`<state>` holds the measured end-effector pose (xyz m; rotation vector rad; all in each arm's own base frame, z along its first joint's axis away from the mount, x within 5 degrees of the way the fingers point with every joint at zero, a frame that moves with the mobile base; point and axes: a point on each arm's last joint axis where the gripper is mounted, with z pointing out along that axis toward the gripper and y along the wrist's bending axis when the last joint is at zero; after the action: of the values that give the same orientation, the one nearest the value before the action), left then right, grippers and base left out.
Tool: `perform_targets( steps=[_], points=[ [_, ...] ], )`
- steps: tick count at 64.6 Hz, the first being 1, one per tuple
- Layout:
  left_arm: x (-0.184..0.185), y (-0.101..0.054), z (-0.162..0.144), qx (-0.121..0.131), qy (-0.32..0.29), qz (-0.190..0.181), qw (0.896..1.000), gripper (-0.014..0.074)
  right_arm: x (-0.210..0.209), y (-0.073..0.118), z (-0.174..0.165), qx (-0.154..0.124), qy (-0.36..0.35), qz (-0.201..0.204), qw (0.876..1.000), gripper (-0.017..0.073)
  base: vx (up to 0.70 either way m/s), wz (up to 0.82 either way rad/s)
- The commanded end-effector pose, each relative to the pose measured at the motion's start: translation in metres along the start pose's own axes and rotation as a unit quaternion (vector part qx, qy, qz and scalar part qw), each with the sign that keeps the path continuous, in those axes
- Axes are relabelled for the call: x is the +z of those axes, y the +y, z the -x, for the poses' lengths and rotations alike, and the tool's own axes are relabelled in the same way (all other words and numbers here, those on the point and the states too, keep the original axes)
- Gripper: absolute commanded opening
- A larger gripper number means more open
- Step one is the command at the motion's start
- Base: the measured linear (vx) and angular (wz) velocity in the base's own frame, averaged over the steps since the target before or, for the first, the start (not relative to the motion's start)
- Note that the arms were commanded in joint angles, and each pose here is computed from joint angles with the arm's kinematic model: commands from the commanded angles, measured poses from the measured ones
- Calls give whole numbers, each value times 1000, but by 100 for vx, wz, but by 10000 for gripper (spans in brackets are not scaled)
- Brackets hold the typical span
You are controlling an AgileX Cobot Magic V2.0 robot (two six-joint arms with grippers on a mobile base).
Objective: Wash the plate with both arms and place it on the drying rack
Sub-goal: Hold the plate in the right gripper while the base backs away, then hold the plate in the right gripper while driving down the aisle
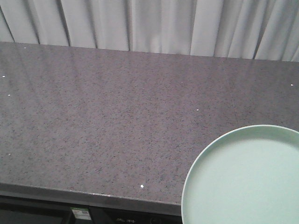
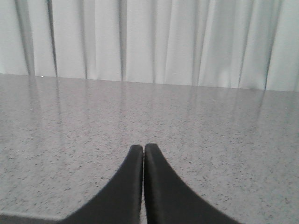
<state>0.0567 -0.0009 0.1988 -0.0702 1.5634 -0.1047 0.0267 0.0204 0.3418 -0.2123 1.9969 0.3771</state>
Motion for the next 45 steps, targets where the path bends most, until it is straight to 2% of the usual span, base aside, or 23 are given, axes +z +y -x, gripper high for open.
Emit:
perform_targets(
  steps=[1,20,45],
  points=[
    [-1,-1,2,-3,-35,-9,999,-6,-3,1,13,0,-44,0,999,-2,-6,29],
    [-1,-1,2,-3,-35,-9,999,-6,-3,1,13,0,-44,0,999,-2,-8,43],
    [-1,-1,2,-3,-35,-9,999,-6,-3,1,13,0,-43,0,999,-2,-13,72]
  ],
)
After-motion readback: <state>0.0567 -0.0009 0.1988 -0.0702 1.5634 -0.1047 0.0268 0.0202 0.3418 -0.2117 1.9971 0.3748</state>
